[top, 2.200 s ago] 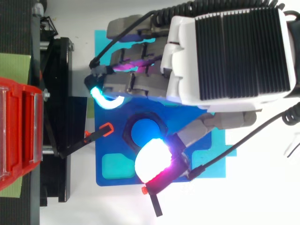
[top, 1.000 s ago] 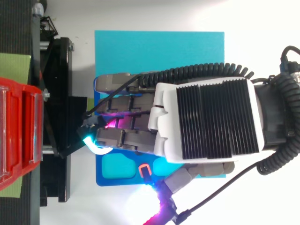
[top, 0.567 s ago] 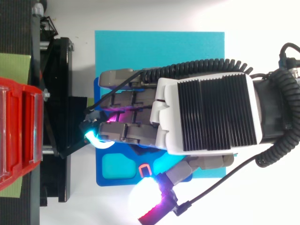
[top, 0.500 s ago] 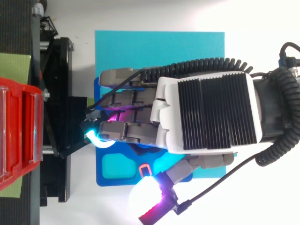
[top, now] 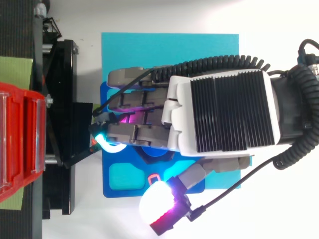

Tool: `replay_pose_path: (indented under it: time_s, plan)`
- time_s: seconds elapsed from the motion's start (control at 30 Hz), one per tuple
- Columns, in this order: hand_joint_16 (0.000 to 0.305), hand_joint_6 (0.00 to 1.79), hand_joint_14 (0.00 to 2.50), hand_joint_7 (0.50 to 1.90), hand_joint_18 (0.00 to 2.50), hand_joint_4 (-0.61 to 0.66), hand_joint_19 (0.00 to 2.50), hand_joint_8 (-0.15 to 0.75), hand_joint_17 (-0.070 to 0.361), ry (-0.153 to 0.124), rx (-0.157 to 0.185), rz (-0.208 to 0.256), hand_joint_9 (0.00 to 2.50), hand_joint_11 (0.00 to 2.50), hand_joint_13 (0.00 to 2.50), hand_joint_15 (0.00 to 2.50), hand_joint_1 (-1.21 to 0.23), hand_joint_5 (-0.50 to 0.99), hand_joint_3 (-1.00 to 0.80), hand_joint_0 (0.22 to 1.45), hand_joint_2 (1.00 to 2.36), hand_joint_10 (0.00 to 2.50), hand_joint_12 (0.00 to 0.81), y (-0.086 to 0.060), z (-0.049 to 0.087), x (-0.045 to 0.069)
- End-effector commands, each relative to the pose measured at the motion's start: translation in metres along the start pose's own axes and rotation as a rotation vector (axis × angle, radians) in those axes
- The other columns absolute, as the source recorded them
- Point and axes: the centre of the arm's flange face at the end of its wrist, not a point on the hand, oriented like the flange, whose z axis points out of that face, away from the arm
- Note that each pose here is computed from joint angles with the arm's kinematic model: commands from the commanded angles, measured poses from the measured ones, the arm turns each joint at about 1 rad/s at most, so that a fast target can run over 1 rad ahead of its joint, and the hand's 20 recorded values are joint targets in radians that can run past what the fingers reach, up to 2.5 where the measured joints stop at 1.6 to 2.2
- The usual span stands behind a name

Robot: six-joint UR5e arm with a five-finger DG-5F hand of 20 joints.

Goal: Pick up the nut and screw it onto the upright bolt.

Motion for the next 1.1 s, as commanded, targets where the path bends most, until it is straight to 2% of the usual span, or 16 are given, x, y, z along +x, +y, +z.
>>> replay_pose_path:
  time_s: [0.0, 0.37, 0.6, 0.9, 1.0, 1.07]
  plan:
    - [0.028, 0.50, 0.00, 1.19, 0.25, 0.25, 0.00, 0.281, 0.062, -0.001, -0.003, -0.003, 0.86, 0.00, 0.60, 0.00, -0.15, -0.06, -0.50, 0.52, 1.00, 0.00, 0.290, -0.003, -0.001, 0.000]
    - [0.027, 0.50, 0.00, 1.34, 0.27, 0.23, 0.00, 0.287, 0.060, 0.001, -0.014, -0.013, 0.88, 0.00, 0.62, 0.00, -0.16, -0.04, -0.50, 0.53, 1.00, 0.00, 0.285, -0.014, -0.005, -0.002]
    - [0.026, 0.50, 0.00, 1.51, 0.29, 0.21, 0.00, 0.288, 0.058, 0.000, -0.019, -0.021, 0.92, 0.00, 0.64, 0.00, -0.18, -0.02, -0.50, 0.53, 1.00, 0.00, 0.275, -0.023, -0.008, -0.004]
    - [0.025, 0.59, 0.00, 1.40, 0.32, 0.19, 0.00, 0.294, 0.056, -0.001, -0.019, -0.026, 0.96, 0.00, 0.66, 0.00, -0.19, -0.03, -0.50, 0.53, 1.00, 0.00, 0.271, -0.033, -0.011, -0.006]
    - [0.025, 0.51, 0.00, 1.49, 0.31, 0.21, 0.00, 0.295, 0.056, -0.001, -0.019, -0.029, 0.95, 0.00, 0.66, 0.00, -0.19, -0.03, -0.50, 0.53, 1.00, 0.00, 0.272, -0.034, -0.012, -0.006]
    - [0.025, 0.50, 0.00, 1.34, 0.31, 0.23, 0.00, 0.293, 0.057, -0.001, -0.019, -0.029, 0.95, 0.00, 0.66, 0.00, -0.19, -0.05, -0.50, 0.53, 1.00, 0.00, 0.274, -0.034, -0.012, -0.006]
